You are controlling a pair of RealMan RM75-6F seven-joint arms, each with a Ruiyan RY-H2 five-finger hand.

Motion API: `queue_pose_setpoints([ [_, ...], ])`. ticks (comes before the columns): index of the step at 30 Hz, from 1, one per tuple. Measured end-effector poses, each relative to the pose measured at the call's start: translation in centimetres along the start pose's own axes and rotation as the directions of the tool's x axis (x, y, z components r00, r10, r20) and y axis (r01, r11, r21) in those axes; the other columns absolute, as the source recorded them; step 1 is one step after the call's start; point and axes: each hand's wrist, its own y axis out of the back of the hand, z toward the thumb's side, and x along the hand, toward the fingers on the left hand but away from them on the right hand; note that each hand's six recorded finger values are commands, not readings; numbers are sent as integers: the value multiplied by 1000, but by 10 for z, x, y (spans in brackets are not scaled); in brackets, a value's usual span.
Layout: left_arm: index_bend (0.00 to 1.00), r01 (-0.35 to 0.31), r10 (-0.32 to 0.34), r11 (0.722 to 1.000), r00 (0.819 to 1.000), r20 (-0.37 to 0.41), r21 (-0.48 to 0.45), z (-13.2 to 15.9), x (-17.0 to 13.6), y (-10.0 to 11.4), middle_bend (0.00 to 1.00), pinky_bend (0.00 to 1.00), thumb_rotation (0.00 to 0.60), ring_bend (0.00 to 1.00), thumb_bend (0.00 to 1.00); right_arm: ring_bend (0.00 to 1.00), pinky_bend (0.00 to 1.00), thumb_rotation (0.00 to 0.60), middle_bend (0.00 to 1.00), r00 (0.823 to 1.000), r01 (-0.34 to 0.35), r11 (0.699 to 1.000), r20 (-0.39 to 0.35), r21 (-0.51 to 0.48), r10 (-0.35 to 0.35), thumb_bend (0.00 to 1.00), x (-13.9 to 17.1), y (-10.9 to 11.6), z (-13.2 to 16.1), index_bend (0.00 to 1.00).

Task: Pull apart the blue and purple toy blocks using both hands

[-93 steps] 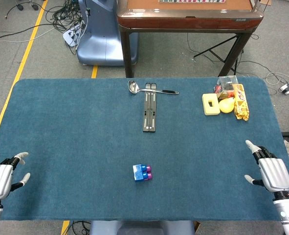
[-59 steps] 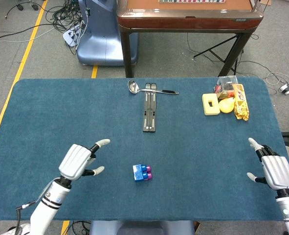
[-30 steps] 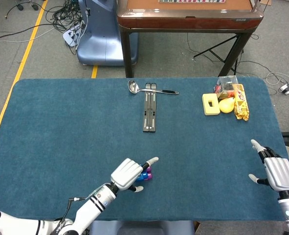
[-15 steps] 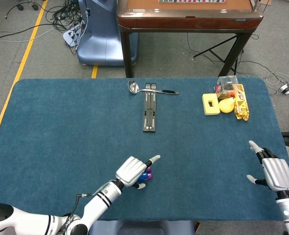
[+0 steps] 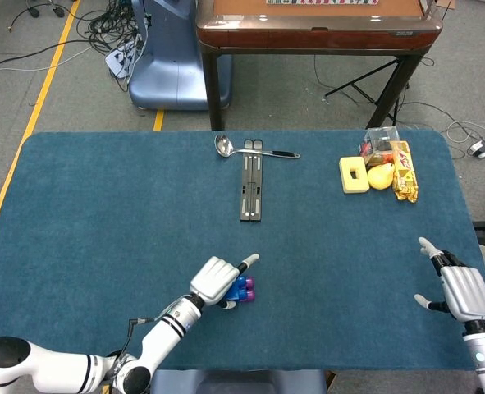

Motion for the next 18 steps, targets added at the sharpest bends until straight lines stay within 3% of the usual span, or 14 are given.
queue_pose_setpoints([
  [9,99,-21,24,998,999,-45,64,-29,-2,3,1000,1000,600,1000,0,199,441,600,240,1000,-3,1000,-3,-2,3,0,-2,-1,1,91],
  [18,198,36,-33,997,999,-38,73,-33,-6,4,1000,1000,600,1000,0,198,441,600,240,1000,-3,1000,-7,-1,3,0,-3,-1,4,105],
])
